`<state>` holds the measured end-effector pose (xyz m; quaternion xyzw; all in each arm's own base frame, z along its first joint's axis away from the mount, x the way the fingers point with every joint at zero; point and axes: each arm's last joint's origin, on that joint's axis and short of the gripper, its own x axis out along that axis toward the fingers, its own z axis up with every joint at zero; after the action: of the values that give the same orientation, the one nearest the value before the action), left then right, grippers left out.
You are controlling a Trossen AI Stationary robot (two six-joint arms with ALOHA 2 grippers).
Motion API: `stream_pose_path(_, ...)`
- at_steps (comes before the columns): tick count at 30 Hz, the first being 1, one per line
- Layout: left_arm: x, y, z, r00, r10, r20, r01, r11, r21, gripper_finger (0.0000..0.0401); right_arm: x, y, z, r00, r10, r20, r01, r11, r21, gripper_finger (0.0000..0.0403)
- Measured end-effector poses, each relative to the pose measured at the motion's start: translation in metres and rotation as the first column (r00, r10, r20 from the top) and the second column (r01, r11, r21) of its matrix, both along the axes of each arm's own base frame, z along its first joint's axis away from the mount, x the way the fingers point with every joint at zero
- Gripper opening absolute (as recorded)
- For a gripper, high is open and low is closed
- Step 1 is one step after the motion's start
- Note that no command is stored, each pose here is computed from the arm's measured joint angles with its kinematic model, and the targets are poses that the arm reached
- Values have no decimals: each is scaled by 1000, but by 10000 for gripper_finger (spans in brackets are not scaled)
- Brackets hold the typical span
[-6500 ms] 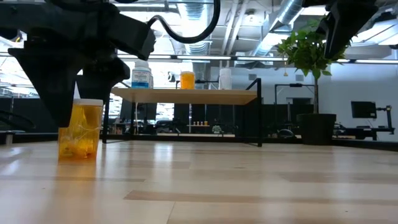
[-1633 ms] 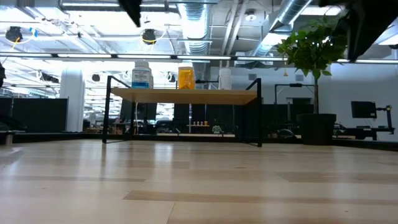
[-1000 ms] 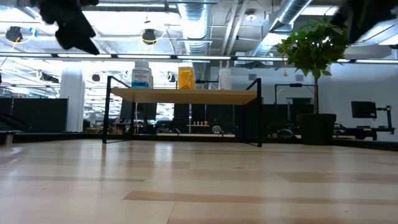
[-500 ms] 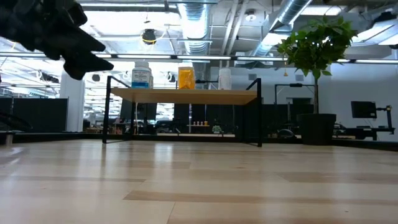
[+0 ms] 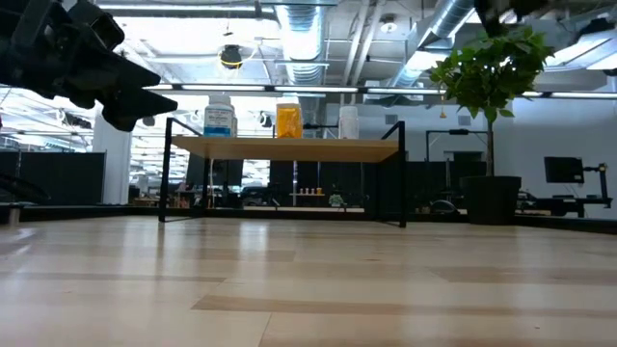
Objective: Pick and place medicine bottles onto shelf by color
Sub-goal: Return to Home Position
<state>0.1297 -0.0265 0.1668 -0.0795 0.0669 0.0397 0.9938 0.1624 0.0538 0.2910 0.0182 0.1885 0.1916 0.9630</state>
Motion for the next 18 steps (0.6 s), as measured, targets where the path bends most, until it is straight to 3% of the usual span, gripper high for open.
stream_pose_path(10,1,0,9,997,-16,79,4,988,156,273,-39,-30,-13,978,17,208,-25,999,38,127)
stream_pose_path(18,1,1,8,997,3,71,-13,990,142,273,-58,-37,-52,957,-21,291,-5,996,88,127)
